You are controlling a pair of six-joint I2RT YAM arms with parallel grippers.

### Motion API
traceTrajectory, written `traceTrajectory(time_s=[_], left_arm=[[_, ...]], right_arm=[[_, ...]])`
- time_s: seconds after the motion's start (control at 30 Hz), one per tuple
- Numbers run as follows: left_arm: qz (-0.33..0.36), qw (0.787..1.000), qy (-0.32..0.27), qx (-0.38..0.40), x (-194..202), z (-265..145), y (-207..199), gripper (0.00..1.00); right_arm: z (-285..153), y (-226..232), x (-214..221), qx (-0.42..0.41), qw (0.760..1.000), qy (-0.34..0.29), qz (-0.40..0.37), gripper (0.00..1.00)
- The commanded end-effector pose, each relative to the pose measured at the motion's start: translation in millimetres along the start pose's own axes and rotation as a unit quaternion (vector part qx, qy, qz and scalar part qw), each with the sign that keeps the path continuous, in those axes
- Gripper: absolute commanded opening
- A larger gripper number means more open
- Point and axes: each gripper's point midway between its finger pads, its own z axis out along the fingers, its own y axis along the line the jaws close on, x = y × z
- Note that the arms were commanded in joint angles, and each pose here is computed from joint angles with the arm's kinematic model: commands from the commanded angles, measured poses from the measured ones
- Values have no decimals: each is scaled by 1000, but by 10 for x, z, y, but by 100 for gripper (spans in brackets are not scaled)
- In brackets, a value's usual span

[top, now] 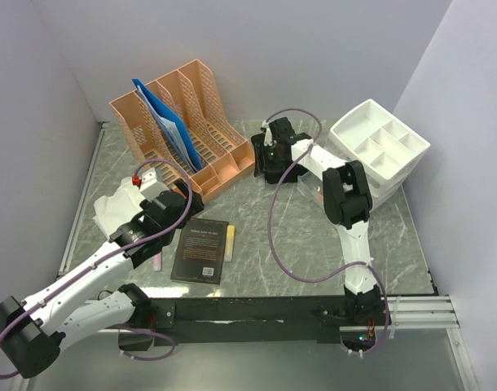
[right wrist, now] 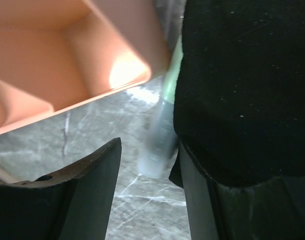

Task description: Organize the desk

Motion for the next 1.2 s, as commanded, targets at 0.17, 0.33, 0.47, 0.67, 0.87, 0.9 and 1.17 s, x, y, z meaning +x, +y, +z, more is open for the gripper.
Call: traceTrajectory(time_s=[0.17, 0.33, 0.47, 0.67, 0.87, 0.9, 1.17], left_arm=[[2, 1000, -16, -3, -103, 12, -42, 91], [-3, 1000, -18, -1, -90, 9, -22, 91], [-1, 1000, -19, -1, -93, 13, -24, 94], [4, 1000, -8, 18, -42, 45, -99, 100], [-4, 995, 40, 88, 157, 97, -310, 99], [-6, 995, 49, 87, 196, 133, -297, 99], [2, 980, 149, 133, 640, 202, -431, 100]], right_arm=[[149, -263, 13, 71, 997, 3, -29, 59], [217, -315, 147, 99, 994, 18, -38, 55], [222, -333, 266, 114, 992, 28, -50, 47], [105, -317, 426, 110, 991, 46, -56, 17], [-211, -57, 515, 43, 994, 45, -92, 0], [-340, 30, 486, 24, 994, 39, -96, 0], [-944, 298, 962, -133, 966, 98, -198, 0]])
